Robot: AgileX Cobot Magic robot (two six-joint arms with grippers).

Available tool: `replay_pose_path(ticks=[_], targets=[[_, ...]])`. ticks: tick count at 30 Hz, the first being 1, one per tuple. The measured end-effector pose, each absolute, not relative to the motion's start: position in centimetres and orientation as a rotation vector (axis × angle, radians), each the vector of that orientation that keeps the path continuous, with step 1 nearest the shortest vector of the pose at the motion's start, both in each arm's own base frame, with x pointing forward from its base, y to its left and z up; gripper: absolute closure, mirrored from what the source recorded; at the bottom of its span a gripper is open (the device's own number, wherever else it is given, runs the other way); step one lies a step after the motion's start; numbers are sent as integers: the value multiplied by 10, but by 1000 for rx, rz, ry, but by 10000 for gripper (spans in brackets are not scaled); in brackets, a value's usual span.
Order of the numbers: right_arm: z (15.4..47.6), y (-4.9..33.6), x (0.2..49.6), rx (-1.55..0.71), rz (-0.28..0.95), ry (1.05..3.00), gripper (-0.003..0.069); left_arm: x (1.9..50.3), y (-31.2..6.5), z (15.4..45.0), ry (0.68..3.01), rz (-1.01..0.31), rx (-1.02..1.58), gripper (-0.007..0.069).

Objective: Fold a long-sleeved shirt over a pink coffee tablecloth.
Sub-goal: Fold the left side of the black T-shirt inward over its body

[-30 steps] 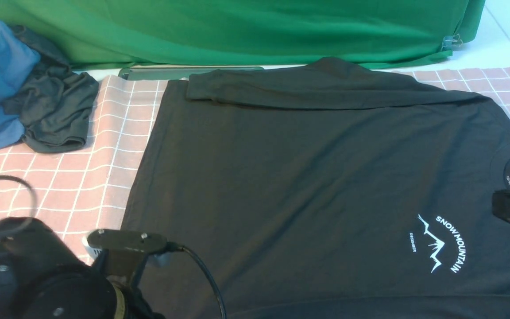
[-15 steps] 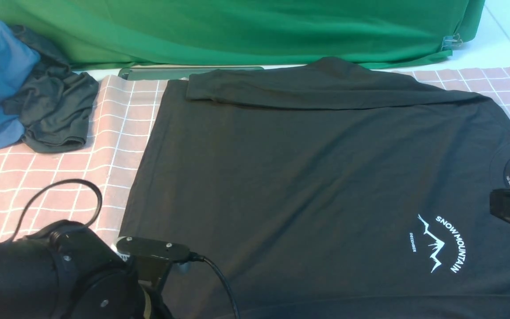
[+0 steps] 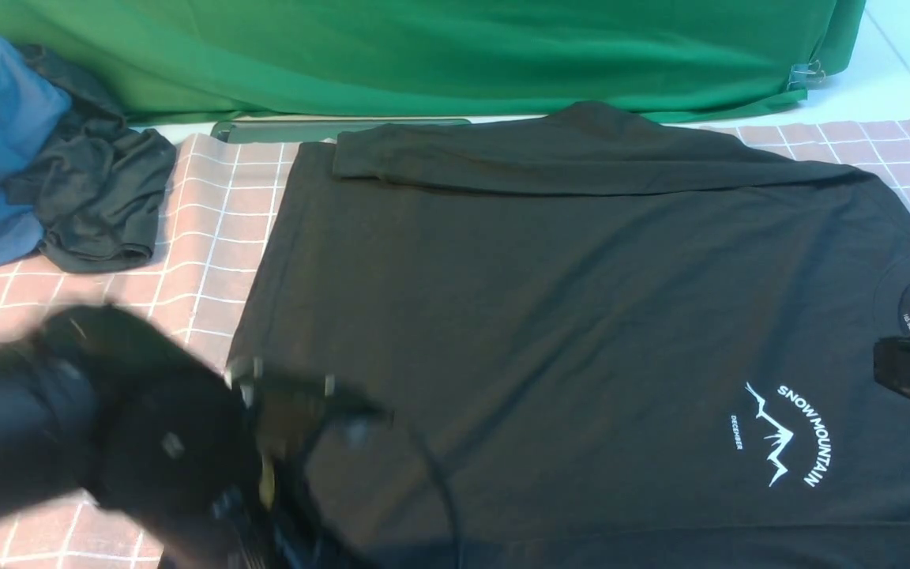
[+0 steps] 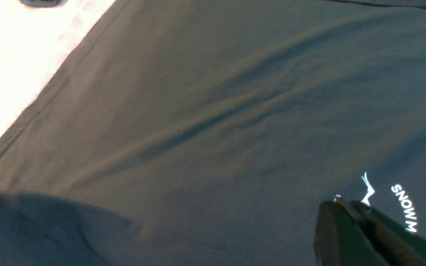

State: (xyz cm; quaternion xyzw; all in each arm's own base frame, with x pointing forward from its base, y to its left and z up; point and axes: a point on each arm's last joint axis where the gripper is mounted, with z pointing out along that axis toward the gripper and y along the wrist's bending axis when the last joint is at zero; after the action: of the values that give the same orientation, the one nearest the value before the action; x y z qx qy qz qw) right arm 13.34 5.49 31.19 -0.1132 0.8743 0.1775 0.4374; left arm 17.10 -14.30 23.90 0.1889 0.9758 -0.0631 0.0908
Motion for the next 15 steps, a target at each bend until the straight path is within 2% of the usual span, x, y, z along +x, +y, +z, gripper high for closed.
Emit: replay_pose_path(ticks=[2, 5, 8, 15], targets=[[312, 55, 133, -282, 441, 2174, 612, 175, -144, 252, 2860, -193, 549, 581], [312, 55, 134, -279, 440, 2167, 608, 194, -139, 294, 2750, -171, 481, 581], [313, 55, 134, -276, 439, 2160, 608, 211, -134, 312, 2697, -169, 417, 581], [314, 54, 136, -267, 436, 2140, 603, 256, -132, 323, 2613, -169, 348, 581]])
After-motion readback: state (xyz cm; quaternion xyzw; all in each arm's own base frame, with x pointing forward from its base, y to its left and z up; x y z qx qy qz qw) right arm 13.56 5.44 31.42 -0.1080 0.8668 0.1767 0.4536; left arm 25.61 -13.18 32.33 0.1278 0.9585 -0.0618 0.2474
